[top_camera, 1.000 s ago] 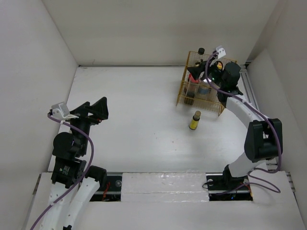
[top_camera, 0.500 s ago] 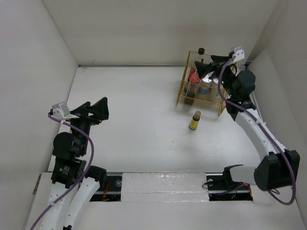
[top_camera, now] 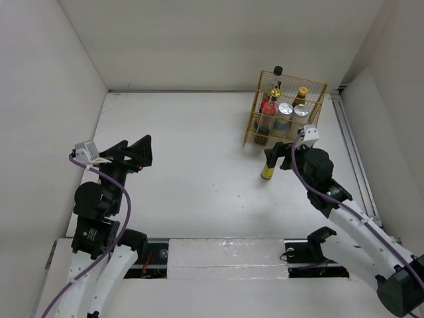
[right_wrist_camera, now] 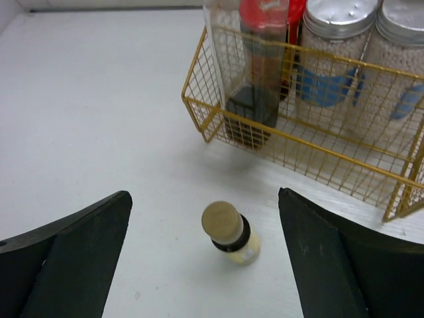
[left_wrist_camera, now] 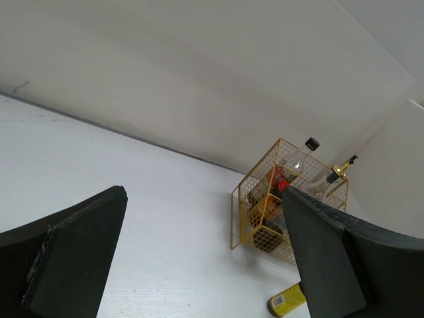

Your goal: Organize the condiment bottles

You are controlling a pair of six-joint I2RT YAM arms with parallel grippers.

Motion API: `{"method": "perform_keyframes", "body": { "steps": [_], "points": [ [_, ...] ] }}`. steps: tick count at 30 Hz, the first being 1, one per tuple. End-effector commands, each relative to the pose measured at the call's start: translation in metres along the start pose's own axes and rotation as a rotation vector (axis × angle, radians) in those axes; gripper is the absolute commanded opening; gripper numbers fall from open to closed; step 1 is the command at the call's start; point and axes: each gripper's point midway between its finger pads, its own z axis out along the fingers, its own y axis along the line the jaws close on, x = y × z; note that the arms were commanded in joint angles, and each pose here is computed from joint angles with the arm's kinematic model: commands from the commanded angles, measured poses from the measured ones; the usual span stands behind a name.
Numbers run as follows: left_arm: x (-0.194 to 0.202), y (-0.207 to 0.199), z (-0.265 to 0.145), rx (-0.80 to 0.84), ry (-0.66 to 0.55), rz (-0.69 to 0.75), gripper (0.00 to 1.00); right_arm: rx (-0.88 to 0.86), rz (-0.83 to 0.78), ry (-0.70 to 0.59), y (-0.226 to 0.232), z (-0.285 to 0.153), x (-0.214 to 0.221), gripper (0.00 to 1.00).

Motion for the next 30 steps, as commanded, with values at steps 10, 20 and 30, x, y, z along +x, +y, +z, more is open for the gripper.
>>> {"method": "perform_keyframes", "body": {
  "steps": [10,20,30],
  "points": [
    [-0.004,-0.01,0.004,0.051,-0.019,-0.009,1.0,0.109,-0.071,0.217,-0.015,0.024,0.054,0.88],
    [-0.004,-0.01,0.004,0.051,-0.017,-0.009,1.0,0.165,-0.092,0.145,-0.008,0.029,0.041,0.27],
    [0.0,-0.016,0.008,0.079,0.006,-0.007,1.0,0.331,-0.055,-0.146,-0.045,0.005,-0.075,0.24]
  ]
}}
